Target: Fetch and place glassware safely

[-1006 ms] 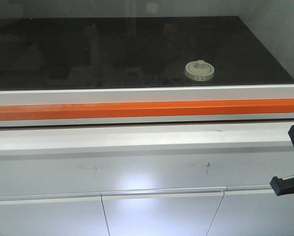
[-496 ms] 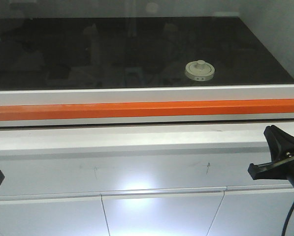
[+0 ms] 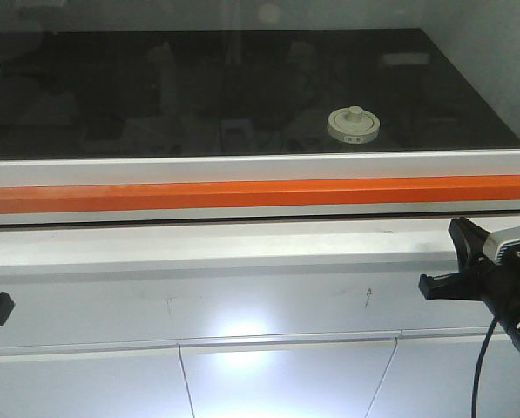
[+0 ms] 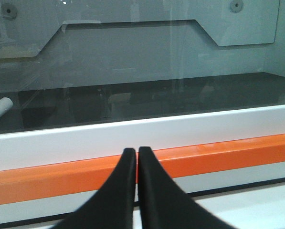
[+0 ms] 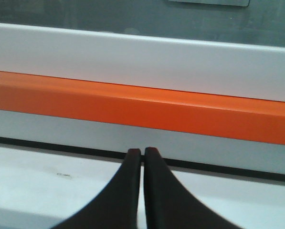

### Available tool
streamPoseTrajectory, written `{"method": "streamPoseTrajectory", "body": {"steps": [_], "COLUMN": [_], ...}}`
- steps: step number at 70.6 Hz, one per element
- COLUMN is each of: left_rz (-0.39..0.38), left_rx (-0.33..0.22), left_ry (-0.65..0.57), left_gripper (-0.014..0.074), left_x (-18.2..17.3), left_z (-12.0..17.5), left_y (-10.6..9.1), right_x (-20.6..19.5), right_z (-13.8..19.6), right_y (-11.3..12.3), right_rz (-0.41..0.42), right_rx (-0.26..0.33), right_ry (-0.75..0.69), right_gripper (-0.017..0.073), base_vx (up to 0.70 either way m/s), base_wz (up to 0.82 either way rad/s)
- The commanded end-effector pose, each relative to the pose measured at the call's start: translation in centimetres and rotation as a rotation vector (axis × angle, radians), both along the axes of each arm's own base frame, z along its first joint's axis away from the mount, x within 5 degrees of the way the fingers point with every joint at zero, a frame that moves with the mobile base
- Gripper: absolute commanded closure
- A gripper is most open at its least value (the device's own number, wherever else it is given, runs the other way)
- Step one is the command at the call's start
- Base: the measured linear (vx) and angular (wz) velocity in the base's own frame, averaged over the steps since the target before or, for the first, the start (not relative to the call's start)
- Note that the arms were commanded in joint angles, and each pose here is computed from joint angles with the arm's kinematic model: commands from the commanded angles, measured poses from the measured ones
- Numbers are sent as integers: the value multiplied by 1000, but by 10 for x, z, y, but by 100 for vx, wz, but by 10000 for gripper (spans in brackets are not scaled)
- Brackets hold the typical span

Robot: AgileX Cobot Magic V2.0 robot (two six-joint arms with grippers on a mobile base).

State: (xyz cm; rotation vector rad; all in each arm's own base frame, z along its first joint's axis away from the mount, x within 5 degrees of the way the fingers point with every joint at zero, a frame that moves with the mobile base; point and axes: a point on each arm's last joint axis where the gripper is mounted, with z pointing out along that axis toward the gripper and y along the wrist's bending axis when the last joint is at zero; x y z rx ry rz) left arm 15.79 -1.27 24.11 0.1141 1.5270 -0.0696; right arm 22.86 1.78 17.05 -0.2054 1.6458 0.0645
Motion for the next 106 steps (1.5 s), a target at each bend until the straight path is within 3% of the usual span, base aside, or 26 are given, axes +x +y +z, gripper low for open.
{"method": "streamPoseTrajectory", "body": {"steps": [1, 55, 106], "left_rz": [-11, -11, -11], "left_rx": [-19, -18, -17], "left_ry": [-105, -104, -98], "left_gripper": [601, 601, 601], "left_x": [2, 2, 2], "left_z": [15, 15, 14], "left_y": [-1, -1, -1], "right_x": [10, 33, 64], "right_z": [16, -10, 6], "right_y": [-1, -4, -4], "right_rz": [-4, -49, -50], "right_rx": [-1, 17, 12], "right_ry": [-120, -68, -108], "right_gripper": [563, 563, 563], "base_vx": [0, 0, 0], "base_wz": [0, 0, 0]}}
